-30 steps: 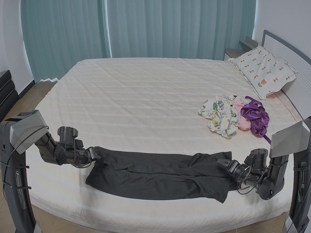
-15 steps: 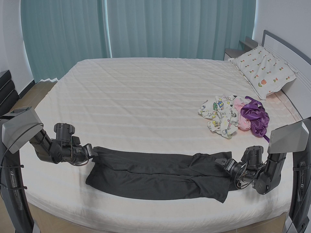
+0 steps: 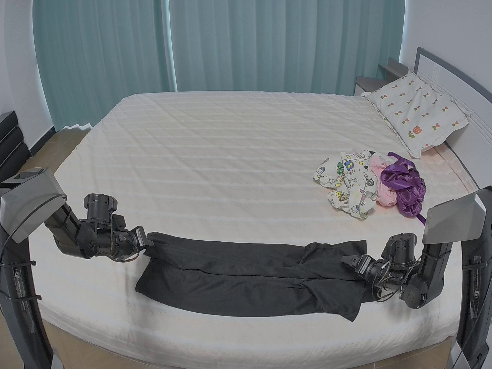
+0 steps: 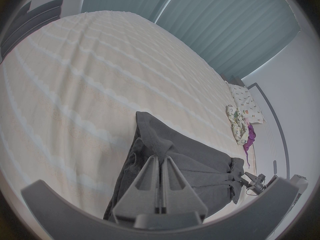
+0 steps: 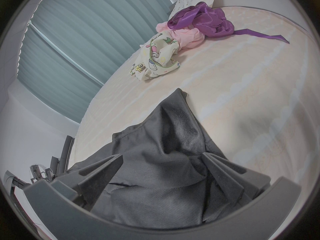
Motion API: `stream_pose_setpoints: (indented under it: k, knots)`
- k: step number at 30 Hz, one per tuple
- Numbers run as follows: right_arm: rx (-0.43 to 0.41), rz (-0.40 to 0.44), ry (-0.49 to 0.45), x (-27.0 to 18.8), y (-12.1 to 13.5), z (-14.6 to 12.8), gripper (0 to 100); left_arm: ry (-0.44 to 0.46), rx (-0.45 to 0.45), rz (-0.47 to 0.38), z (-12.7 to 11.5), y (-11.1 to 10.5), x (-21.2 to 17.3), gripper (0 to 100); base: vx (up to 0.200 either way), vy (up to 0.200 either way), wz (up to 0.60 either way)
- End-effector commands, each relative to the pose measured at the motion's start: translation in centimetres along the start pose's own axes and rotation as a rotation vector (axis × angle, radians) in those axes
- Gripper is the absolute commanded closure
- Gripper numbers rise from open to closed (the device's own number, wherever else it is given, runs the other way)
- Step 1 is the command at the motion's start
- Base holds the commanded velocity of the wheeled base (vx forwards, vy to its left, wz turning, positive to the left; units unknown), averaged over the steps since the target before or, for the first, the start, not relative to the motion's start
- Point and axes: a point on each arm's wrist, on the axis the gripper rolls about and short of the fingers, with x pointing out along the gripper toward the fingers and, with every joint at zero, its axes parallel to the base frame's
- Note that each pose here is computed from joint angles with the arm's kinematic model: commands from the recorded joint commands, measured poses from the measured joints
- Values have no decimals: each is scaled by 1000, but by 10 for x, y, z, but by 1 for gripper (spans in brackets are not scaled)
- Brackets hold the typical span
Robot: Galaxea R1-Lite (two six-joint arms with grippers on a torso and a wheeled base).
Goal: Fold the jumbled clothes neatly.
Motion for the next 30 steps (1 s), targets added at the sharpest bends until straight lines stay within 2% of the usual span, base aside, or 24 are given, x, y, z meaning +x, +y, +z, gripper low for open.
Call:
stream_pose_setpoints:
  k: [1, 2, 3, 13, 20, 26, 27, 30]
  knots:
    - [-13, -9, 12, 7, -4, -4, 0, -2, 0, -1, 0, 0, -1, 100, 0, 0, 0]
    - [-18, -4, 8, 8, -3, -3, 0, -2, 0, -1, 0, 0, -1, 100, 0, 0, 0]
    - [-18, -4, 8, 8, -3, -3, 100, -2, 0, -1, 0, 0, -1, 100, 0, 0, 0]
    - [-18, 43, -53, 2, 10, 13, 100, -6, 0, 0, 1, 0, -1, 100, 0, 0, 0]
    - [-14, 67, -98, -3, 15, 26, 100, -43, -2, 49, 5, 0, 0, 100, 0, 0, 0]
    - [-5, 111, -175, -3, 24, 46, 100, -105, -20, 21, 12, -4, -1, 100, 0, 0, 0]
    - [0, 118, -205, -1, 26, 52, 100, -164, -39, -11, 15, -5, 0, 100, 0, 0, 0]
    - [24, 93, -223, 1, 24, 53, 100, -245, -52, -34, 16, -4, 2, 100, 0, 0, 0]
